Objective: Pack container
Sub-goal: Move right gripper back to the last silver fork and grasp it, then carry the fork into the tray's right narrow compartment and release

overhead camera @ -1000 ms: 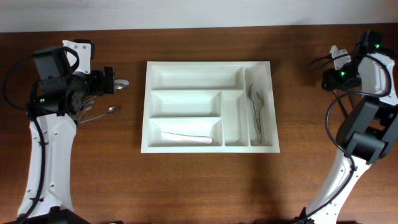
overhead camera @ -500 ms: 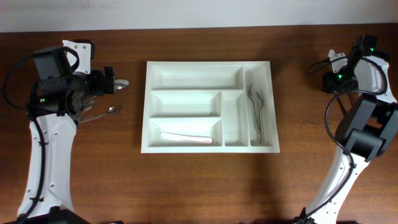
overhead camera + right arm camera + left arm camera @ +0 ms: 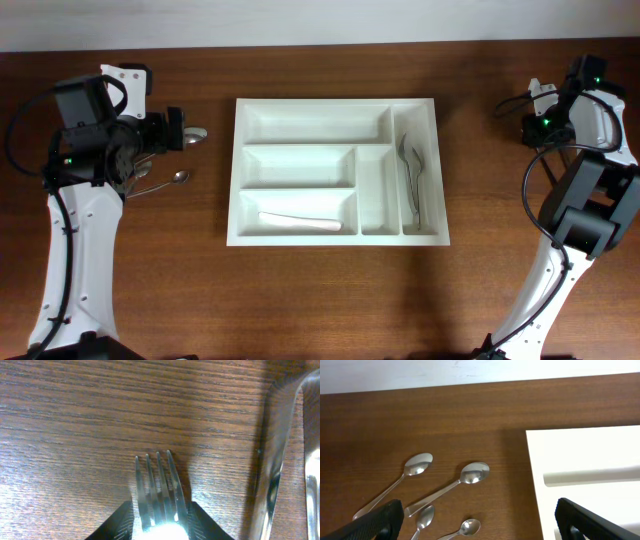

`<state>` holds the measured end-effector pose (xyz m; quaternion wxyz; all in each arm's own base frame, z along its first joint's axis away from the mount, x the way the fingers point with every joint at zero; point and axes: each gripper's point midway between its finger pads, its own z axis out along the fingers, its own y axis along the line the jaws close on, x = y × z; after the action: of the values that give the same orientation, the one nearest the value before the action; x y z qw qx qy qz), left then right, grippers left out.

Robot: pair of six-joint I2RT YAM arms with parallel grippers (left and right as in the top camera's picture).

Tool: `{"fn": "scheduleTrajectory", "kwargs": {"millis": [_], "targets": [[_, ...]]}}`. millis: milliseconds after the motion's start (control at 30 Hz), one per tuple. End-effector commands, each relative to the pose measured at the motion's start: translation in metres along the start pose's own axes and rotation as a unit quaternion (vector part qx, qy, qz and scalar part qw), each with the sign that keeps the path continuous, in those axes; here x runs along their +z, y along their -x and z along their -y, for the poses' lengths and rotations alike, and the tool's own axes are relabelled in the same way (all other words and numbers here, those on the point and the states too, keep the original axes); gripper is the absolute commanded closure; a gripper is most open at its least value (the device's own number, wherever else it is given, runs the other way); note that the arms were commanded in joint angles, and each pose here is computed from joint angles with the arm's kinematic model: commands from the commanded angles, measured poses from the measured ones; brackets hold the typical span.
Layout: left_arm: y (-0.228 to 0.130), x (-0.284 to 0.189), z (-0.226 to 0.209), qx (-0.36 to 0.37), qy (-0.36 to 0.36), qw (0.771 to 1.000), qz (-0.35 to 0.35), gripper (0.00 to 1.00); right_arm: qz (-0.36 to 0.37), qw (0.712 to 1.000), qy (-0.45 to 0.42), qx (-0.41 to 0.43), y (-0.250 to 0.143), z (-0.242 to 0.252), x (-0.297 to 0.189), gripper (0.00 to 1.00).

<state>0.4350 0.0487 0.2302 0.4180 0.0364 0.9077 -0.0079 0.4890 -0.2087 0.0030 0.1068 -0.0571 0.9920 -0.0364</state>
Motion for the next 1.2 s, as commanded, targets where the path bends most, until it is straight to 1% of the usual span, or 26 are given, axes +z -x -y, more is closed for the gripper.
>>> {"fn": "scheduleTrajectory", "kwargs": {"millis": [0,67,167,300,567,767,933,1067,1167], "targets": [[0.006,0.0,-0.004,0.008,0.005,1.0,0.004,0.01,-0.033,0.999,0.012,0.025,-0.019,-0.003,0.03,0.68],[0.006,0.0,-0.004,0.008,0.005,1.0,0.004,0.01,-0.034,0.999,0.012,0.031,-0.019,-0.003,0.03,0.73],[0.006,0.0,-0.004,0.008,0.005,1.0,0.004,0.01,-0.035,0.998,0.013,0.04,-0.019,-0.004,0.03,0.75],[0.006,0.0,-0.004,0.008,0.005,1.0,0.004,0.01,-0.04,0.998,0.016,0.041,-0.022,-0.005,0.029,0.75],[0.006,0.0,-0.004,0.008,0.005,1.0,0.004,0.01,-0.037,0.995,0.028,0.089,-0.017,-0.009,0.02,0.77],[0.006,0.0,-0.004,0.008,0.005,1.0,0.004,0.01,-0.004,0.993,0.051,0.103,0.005,-0.017,-0.017,0.77],[0.006,0.0,-0.004,0.008,0.005,1.0,0.004,0.01,0.022,0.995,0.05,0.084,0.027,-0.03,-0.056,0.77],[0.006,0.0,-0.004,0.008,0.005,1.0,0.004,0.01,0.032,0.996,0.052,0.07,0.044,-0.051,-0.088,0.78],[0.006,0.0,-0.004,0.008,0.005,1.0,0.004,0.01,0.037,0.995,0.056,0.073,0.056,-0.074,-0.111,0.81]]}}
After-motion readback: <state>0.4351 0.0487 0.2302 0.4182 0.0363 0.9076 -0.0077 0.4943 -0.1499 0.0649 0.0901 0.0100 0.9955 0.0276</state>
